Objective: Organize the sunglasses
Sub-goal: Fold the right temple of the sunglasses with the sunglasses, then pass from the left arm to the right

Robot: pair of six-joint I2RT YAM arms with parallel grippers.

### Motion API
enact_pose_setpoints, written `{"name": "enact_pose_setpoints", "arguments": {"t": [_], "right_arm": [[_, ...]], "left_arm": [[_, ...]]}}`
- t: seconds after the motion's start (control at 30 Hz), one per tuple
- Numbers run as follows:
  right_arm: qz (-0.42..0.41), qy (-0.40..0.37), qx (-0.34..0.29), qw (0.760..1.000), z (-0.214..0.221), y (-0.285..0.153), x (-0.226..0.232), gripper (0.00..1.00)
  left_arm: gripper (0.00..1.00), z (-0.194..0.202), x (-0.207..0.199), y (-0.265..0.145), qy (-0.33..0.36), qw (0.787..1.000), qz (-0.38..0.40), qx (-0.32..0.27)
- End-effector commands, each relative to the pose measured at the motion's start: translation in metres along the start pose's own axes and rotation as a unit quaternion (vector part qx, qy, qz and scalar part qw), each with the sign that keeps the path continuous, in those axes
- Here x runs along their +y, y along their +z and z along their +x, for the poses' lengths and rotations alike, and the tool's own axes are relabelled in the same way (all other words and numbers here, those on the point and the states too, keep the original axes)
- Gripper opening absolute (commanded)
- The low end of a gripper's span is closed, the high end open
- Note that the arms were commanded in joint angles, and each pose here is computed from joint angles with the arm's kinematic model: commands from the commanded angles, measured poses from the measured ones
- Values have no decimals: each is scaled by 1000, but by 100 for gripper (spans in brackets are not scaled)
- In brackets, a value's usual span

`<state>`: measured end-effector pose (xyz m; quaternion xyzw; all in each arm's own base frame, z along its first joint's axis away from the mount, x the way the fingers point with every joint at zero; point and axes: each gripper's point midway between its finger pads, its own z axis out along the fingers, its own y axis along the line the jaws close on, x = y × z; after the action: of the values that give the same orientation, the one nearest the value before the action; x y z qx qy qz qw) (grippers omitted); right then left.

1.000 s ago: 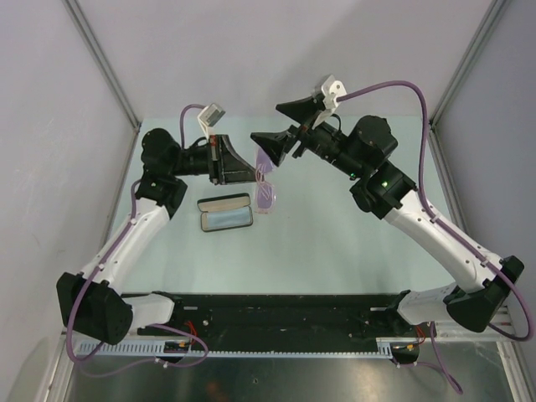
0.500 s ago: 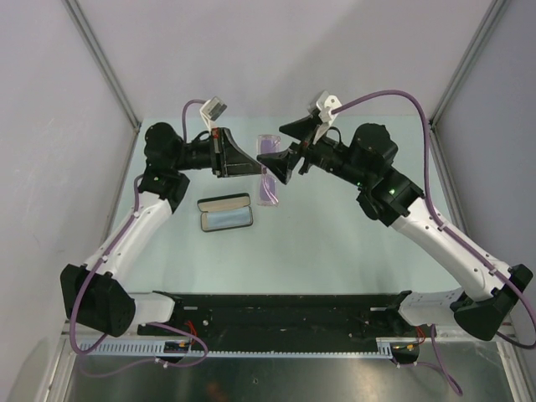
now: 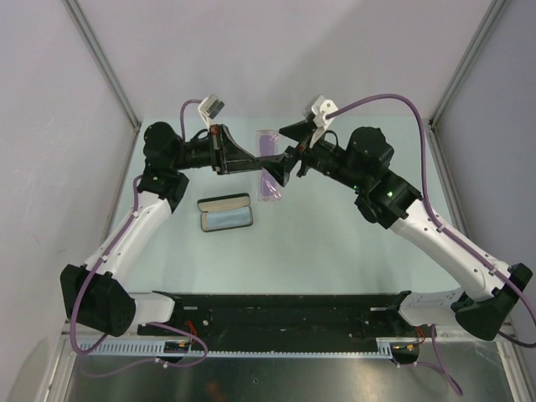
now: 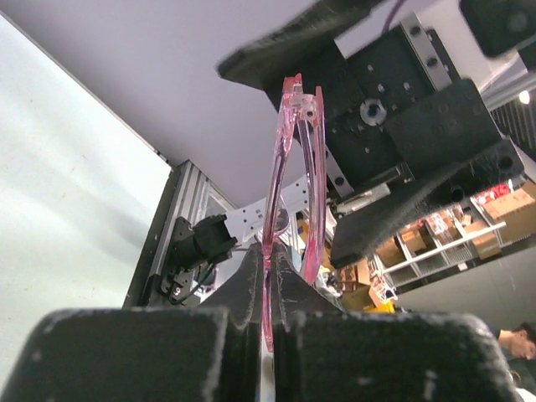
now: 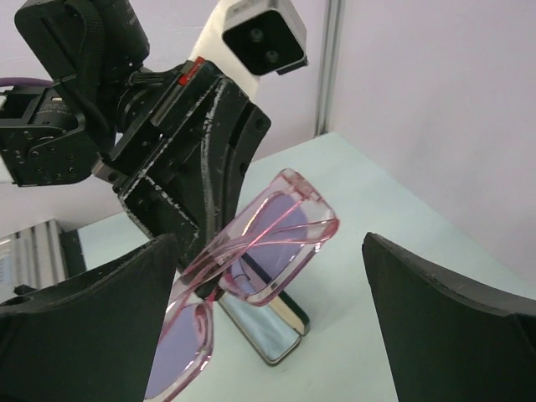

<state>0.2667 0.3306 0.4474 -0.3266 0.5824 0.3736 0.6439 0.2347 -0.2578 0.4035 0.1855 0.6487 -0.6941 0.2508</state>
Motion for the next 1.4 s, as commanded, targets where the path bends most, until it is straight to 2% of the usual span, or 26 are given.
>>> {"name": "enact_pose_setpoints", "arguments": {"t": [0.0, 0.1, 0.17, 0.2, 0.27, 0.3, 0.37, 0.4, 0.57, 0.6, 0.67, 0.7, 0.77, 0.9, 1.0, 1.13, 1.2, 1.37], "right_arm": [[30, -74, -64, 995, -44, -14, 1, 98], [40, -102, -86, 990, -61, -23, 0, 98], [38, -118, -88, 988, -65, -29, 3, 96], [40, -135, -78, 987, -61, -30, 1, 95], [48, -156, -71, 984, -59, -30, 4, 90], [50, -166, -46, 984, -46, -29, 3, 87], [62, -207, -27, 976, -34, -26, 8, 81], [66, -223, -23, 972, -31, -24, 10, 78], [90, -316, 37, 944, 11, -6, 17, 66], [97, -323, 33, 941, 15, 0, 17, 59], [109, -337, 49, 934, 34, 9, 17, 52], [107, -335, 41, 935, 41, 14, 23, 44], [114, -308, 35, 944, 52, 21, 26, 37], [100, -273, 24, 957, 64, 37, 37, 25], [87, -275, 27, 957, 76, 48, 45, 22], [64, -271, 21, 960, 88, 61, 57, 22], [63, -271, 19, 960, 92, 66, 59, 26], [59, -259, 21, 964, 109, 78, 63, 31]], "left_arm": [[0, -19, 5, -3, -14, 999, -18, -48], [1, -26, 21, -5, -25, 995, -48, -80], [0, -29, 36, -9, -48, 989, -99, -102], [0, -33, 54, -16, -55, 978, -161, -123], [0, -38, 65, -26, -55, 964, -212, -152], [0, -41, 74, -33, -68, 952, -244, -172], [0, -43, 83, -39, -72, 941, -275, -182], [0, -47, 91, -48, -80, 925, -313, -198], [0, -55, 106, -76, -69, 880, -402, -243], [0, -54, 107, -81, -73, 873, -415, -245], [0, -57, 112, -93, -67, 854, -443, -265], [0, -57, 113, -97, -69, 846, -454, -271], [0, -58, 116, -107, -70, 830, -475, -284], [0, -67, 108, -113, -55, 819, -485, -303], [1, -70, 105, -121, -48, 805, -497, -320], [0, -67, 104, -124, -51, 799, -503, -326], [0, -65, 104, -125, -55, 798, -502, -328], [0, -68, 99, -131, -48, 785, -511, -345]]}}
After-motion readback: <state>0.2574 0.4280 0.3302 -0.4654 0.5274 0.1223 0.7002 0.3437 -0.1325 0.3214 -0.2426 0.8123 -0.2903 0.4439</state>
